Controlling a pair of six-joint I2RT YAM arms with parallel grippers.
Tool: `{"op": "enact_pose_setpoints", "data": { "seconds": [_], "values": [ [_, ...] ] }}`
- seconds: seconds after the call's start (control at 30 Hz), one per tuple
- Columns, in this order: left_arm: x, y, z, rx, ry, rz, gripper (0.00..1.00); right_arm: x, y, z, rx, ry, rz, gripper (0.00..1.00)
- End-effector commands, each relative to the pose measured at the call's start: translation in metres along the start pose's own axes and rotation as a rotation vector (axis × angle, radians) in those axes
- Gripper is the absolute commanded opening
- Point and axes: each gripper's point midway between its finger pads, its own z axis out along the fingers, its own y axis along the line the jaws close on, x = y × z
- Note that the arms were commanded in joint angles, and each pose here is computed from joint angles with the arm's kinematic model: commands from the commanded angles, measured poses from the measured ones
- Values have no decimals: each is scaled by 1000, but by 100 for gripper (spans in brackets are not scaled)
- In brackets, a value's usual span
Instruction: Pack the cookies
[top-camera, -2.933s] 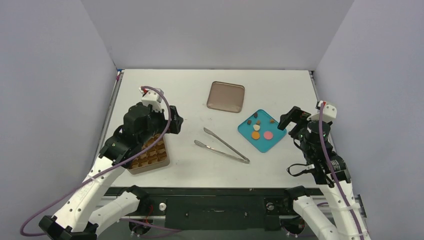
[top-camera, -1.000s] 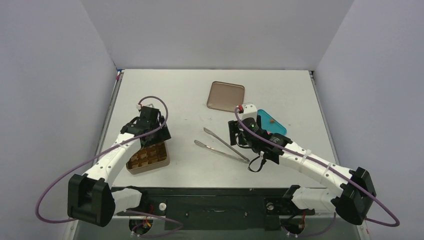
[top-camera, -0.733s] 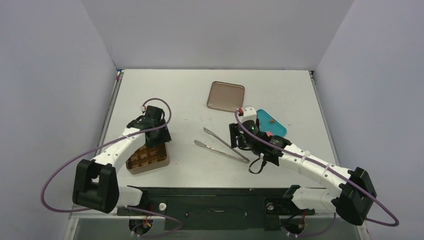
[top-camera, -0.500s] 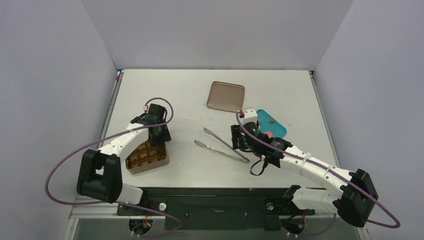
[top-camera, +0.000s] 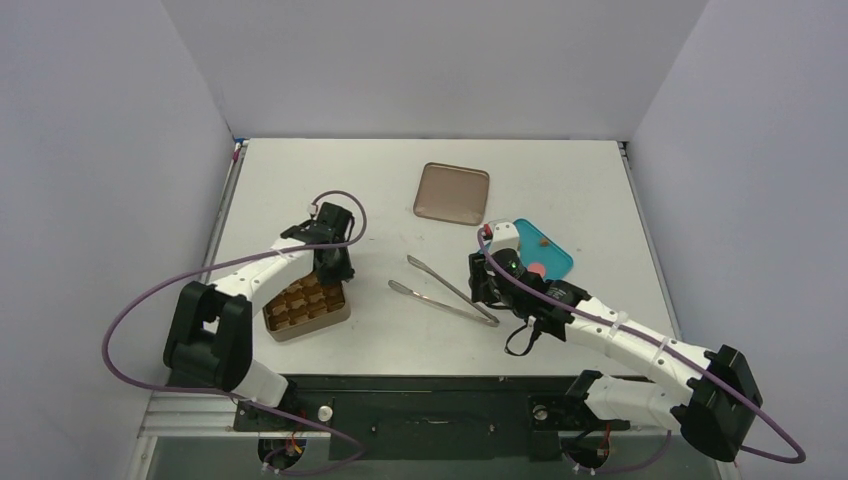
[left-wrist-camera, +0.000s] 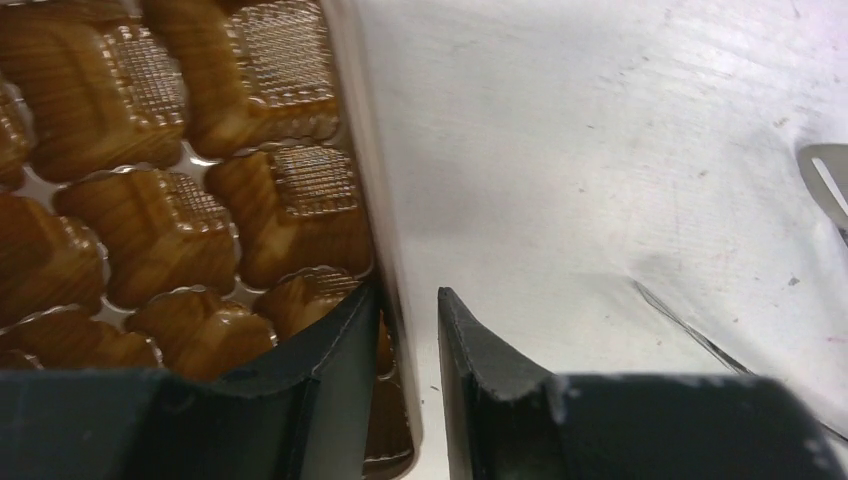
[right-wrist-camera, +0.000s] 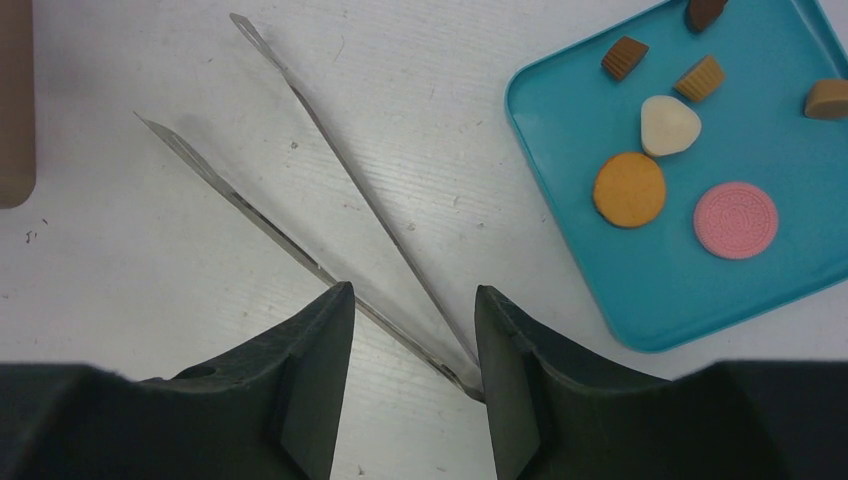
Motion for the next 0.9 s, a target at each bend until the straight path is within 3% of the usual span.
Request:
{"op": "enact_pose_setpoints", "data": {
  "seconds": [0.0, 0.47, 0.87],
  "values": [
    [-13, -29, -7, 40, -48, 25, 24, -10, 7, -6, -31, -44, 23, 44],
    [-11, -81, -7, 109, -41, 84, 14, -11, -7, -19, 0, -71, 26, 30],
    [2, -132, 4, 178, -2, 181, 11, -3, -15, -20, 30, -50, 15, 29]
  ]
}}
